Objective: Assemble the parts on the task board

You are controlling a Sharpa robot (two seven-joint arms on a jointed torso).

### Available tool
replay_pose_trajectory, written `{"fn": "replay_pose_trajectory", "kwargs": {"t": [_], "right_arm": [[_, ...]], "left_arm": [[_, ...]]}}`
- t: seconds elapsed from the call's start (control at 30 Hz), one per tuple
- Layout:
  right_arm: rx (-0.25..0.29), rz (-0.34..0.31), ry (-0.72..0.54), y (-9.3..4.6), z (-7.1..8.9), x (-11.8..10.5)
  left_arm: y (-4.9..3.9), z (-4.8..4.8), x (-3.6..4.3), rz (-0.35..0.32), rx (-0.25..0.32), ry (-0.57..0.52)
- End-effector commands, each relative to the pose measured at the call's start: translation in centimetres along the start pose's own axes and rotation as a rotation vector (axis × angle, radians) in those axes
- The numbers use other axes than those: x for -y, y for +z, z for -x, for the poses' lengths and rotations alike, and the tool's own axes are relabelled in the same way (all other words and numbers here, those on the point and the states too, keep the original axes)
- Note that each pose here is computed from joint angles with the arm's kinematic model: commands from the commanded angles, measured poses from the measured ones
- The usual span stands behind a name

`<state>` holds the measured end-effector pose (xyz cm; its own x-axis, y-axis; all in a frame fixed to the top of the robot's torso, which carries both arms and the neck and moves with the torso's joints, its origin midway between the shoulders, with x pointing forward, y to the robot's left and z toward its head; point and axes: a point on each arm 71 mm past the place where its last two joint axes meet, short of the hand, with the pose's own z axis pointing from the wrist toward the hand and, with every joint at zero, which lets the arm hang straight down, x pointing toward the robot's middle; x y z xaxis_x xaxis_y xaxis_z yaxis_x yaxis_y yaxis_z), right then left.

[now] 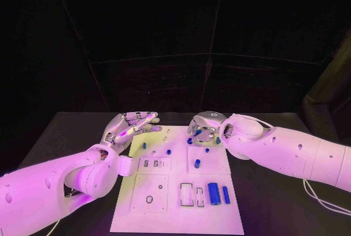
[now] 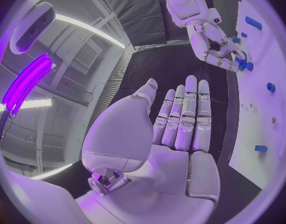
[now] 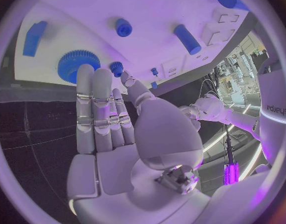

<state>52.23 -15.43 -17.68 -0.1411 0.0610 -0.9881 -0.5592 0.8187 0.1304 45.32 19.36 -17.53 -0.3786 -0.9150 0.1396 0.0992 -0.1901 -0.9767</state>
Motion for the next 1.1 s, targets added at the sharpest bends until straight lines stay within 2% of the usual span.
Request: {"fn": "replay_pose_trajectory", "kwargs": {"t": [0.03,0.73,1.1], "right_arm": [[-0.038,-0.011,-0.066,0.09,-0.04,-0.33],[-0.088,-0.013,-0.080,0.76,-0.49,-0.80],[-0.072,-0.015,-0.091,0.91,-0.42,-0.59]], "left_arm": [[-0.01,-0.22,0.08,0.002,-0.028,-0.021],[-0.06,-0.03,-0.14,0.023,-0.037,-0.026],[-0.02,0.20,-0.21,0.029,-0.036,-0.026]]}}
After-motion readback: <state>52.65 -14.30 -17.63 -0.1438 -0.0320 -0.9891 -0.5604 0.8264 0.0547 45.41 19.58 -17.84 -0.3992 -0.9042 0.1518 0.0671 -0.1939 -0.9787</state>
